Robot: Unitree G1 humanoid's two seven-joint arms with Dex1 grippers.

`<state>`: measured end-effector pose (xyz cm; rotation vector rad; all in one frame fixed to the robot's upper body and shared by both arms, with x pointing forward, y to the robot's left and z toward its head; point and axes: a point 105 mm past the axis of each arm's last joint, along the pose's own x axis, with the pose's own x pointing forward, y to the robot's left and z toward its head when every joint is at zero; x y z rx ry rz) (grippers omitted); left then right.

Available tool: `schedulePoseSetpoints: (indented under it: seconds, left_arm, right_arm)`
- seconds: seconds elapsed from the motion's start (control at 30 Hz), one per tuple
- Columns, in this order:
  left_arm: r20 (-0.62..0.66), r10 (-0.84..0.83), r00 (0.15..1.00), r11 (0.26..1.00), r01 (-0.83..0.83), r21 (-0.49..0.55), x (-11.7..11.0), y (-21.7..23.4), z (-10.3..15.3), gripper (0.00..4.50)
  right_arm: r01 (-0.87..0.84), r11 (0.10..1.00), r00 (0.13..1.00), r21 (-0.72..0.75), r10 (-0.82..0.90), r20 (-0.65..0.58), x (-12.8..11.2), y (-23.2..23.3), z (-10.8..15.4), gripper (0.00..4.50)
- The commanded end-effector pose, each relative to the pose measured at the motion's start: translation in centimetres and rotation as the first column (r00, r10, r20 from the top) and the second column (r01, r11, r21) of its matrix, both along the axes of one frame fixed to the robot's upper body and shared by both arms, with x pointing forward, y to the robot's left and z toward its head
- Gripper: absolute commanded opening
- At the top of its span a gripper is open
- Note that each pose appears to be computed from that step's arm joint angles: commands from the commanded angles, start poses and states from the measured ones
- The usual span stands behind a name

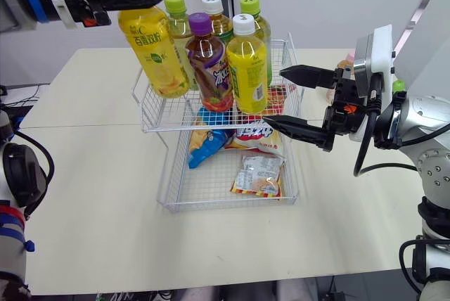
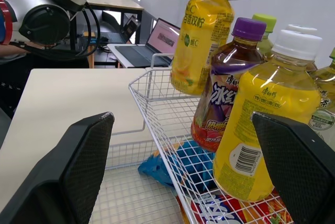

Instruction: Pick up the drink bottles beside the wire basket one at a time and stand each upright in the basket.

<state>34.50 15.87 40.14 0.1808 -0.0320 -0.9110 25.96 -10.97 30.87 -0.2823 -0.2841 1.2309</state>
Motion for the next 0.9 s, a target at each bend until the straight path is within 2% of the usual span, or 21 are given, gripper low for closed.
schedulePoseSetpoints:
  seconds: [0.03, 0.2, 0.4, 0.63, 0.7, 0.9]
  left_arm:
    - [0.121, -0.017, 0.993, 0.999, 0.013, 0.032, -0.9, -0.5, 1.4, 1.39]
    - [0.072, -0.028, 0.997, 0.999, 0.027, 0.018, -0.5, -0.5, -0.4, 1.39]
    - [0.064, -0.014, 0.998, 0.997, 0.009, 0.072, 0.2, -0.4, -2.3, 1.39]
    - [0.033, -0.043, 0.999, 0.996, 0.040, 0.083, 0.1, -0.2, -3.4, 1.39]
    - [0.030, -0.063, 0.998, 0.995, 0.061, 0.084, -0.2, -0.1, -3.5, 2.13]
    - [0.058, -0.055, 0.997, 0.996, 0.050, 0.075, -0.6, 1.0, -2.4, 3.93]
  right_arm:
    - [0.001, 1.000, 0.998, 0.007, -0.002, 0.056, -0.8, -0.2, 0.9, 4.50]
    - [0.002, 1.000, 0.998, 0.006, -0.003, 0.056, -0.9, -0.3, 0.7, 4.50]
    - [0.008, 1.000, 0.998, 0.007, -0.008, 0.057, -1.0, -0.6, 0.8, 4.50]
    - [0.016, 1.000, 0.998, 0.004, -0.016, 0.061, -0.9, -0.8, 0.8, 4.50]
    - [0.018, 1.000, 0.998, 0.003, -0.018, 0.061, -0.9, -0.8, 0.8, 4.50]
    - [0.019, 1.000, 0.998, -0.005, -0.018, 0.061, -0.7, -0.6, 0.7, 4.50]
